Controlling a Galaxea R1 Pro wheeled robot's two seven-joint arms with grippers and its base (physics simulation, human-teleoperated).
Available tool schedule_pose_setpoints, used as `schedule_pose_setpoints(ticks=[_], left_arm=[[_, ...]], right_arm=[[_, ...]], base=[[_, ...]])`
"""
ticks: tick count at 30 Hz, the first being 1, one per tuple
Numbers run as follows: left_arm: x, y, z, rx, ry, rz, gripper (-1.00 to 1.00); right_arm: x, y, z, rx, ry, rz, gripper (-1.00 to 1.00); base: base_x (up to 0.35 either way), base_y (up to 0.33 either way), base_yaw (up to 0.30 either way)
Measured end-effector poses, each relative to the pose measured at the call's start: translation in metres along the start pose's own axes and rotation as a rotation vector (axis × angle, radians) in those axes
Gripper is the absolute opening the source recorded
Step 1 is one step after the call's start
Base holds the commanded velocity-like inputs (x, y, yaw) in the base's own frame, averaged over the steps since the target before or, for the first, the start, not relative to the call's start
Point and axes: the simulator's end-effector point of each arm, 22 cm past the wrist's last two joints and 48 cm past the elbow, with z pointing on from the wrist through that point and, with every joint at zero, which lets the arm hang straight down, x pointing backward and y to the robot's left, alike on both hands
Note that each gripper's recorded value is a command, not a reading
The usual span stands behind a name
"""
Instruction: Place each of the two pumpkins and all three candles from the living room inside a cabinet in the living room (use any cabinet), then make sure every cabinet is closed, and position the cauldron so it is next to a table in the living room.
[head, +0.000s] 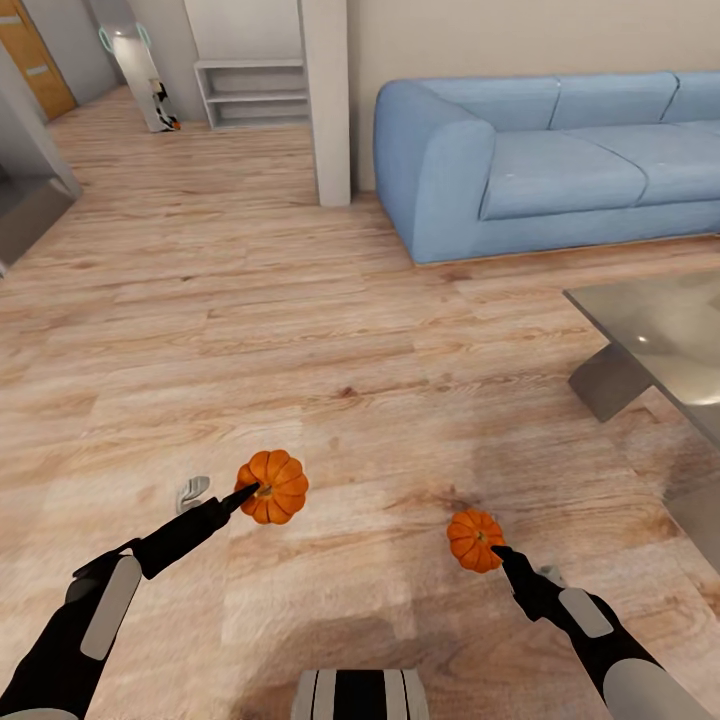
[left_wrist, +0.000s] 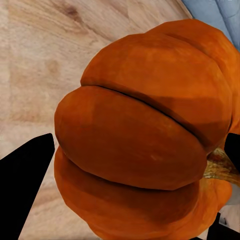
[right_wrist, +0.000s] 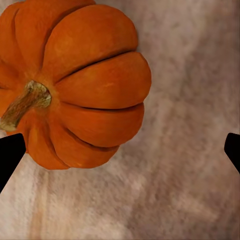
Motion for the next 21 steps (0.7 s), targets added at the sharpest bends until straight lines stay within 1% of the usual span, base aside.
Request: schedule_pose_setpoints(ticks=[7, 12, 21], left_arm=[[-0.0004, 0.0, -0.0005, 0.001, 0.001, 0.001, -1.0], [-0.0006, 0.0002, -0.0007, 0.001, 0.0, 0.002, -1.0], [-0.0007, 0.0005, -0.0007, 0.0, 0.0, 0.002, -1.0]], right_arm=[[0.0001, -0.0002, 0.0, 0.0, 0.0, 0.0, 1.0], [0.0008, 0.0, 0.0, 0.0, 0.001, 0.0, 1.0], [0.0009, 0.0003, 0.0002, -0.001, 0.001, 0.0, 1.0]], base=[[0.006, 0.0, 0.0], [0.113, 0.019, 0.0], [0.03, 0.003, 0.0]])
